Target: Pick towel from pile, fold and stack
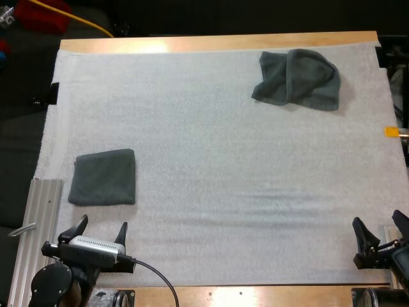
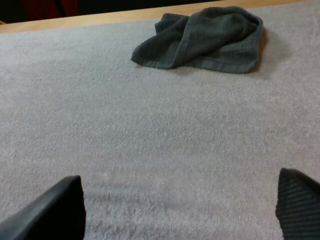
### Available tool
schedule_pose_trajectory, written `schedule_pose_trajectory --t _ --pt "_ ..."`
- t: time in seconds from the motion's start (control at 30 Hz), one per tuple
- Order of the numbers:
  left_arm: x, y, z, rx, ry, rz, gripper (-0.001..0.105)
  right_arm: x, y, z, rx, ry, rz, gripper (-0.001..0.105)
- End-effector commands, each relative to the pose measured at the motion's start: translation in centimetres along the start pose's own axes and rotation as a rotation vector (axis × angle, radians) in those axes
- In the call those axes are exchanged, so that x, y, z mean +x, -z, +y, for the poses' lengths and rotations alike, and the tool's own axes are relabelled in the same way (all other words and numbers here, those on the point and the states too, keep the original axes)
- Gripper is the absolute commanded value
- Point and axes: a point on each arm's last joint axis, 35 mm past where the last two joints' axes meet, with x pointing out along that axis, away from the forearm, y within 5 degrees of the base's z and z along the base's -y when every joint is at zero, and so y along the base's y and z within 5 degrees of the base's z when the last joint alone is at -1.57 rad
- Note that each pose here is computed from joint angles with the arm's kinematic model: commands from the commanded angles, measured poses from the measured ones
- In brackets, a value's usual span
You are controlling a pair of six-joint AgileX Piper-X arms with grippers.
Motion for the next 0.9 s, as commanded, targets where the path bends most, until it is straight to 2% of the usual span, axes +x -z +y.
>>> schedule_pose_trajectory --t 0.0,0.37,0.5,0.57,0.87 --pt "0.2 -0.3 0.0 -0.008 -0.002 -0.003 0.07 0.1 -0.2 -0.1 -0.006 -0.001 0.002 0.076" --pt "0.2 -0.3 0.0 -0.008 0.001 -0.007 0.07 0.1 -0.3 -0.1 -0.008 0.001 -0.004 0.076" --pt "0.2 -0.6 -0.2 -0.004 0.066 -0.028 0.07 0.1 -1.0 -0.3 0.047 0.016 -0.072 0.076" --pt "0.1 -0.9 -0.4 -0.001 0.108 -0.054 0.07 0.0 -1.7 -0.4 0.04 0.028 -0.127 0.076" --pt "-0.2 -2.0 -1.0 0.041 0.259 -0.141 0.07 -0.8 -2.9 -0.4 0.017 0.006 -0.209 0.076"
